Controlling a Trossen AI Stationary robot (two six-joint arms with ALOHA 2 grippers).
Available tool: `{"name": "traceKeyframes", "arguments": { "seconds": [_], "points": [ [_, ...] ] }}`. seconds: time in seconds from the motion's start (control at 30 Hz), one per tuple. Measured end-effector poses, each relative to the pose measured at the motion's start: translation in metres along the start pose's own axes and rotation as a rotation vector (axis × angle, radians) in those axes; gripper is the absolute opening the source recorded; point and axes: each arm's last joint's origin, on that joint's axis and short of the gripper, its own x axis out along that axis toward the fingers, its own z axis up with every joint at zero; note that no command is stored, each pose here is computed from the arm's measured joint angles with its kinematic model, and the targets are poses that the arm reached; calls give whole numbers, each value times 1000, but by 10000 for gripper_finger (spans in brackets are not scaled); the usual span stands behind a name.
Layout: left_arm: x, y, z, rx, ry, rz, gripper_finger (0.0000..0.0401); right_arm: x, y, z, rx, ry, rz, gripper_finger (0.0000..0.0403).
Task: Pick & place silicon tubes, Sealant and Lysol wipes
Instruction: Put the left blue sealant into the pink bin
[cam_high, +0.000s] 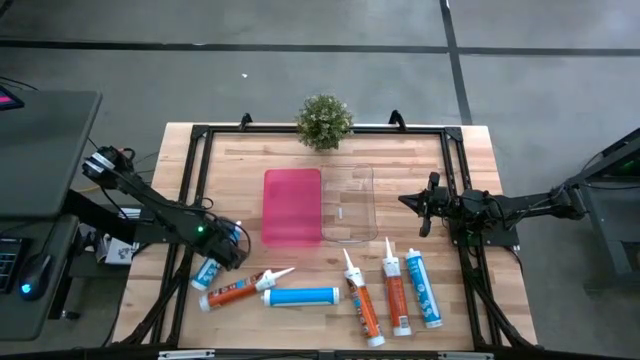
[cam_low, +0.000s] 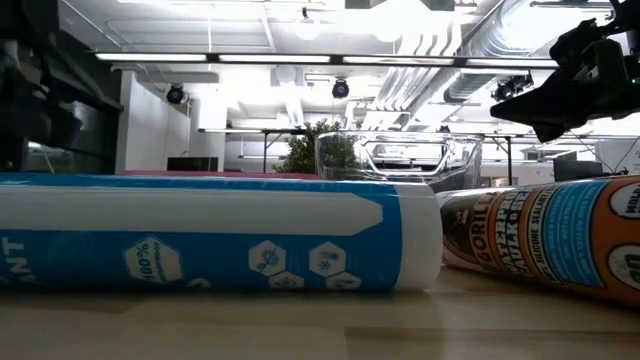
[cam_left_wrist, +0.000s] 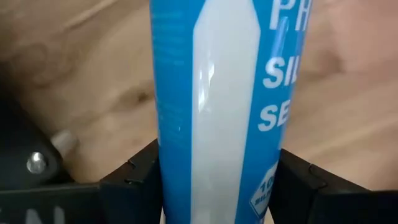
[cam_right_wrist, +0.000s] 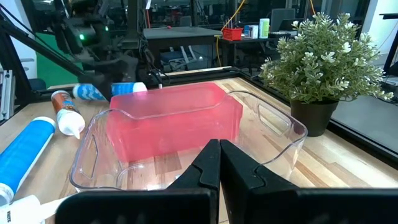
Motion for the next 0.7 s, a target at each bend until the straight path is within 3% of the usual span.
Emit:
{"name": "traceKeyframes", "arguments": {
  "seconds": [0.23,0.4,0.57,0.7],
  "points": [
    [-47,2,7,-49,-80,-179,194,0,0,0,0,0,0,1],
    [-88,15,27,-178,-285,-363,194,0,0,0,0,0,0,1],
    [-99,25,47,-285,-406,-403,194,0,0,0,0,0,0,1],
    [-101,23,62,-287,-424,-430,194,0,0,0,0,0,0,1]
  ]
}}
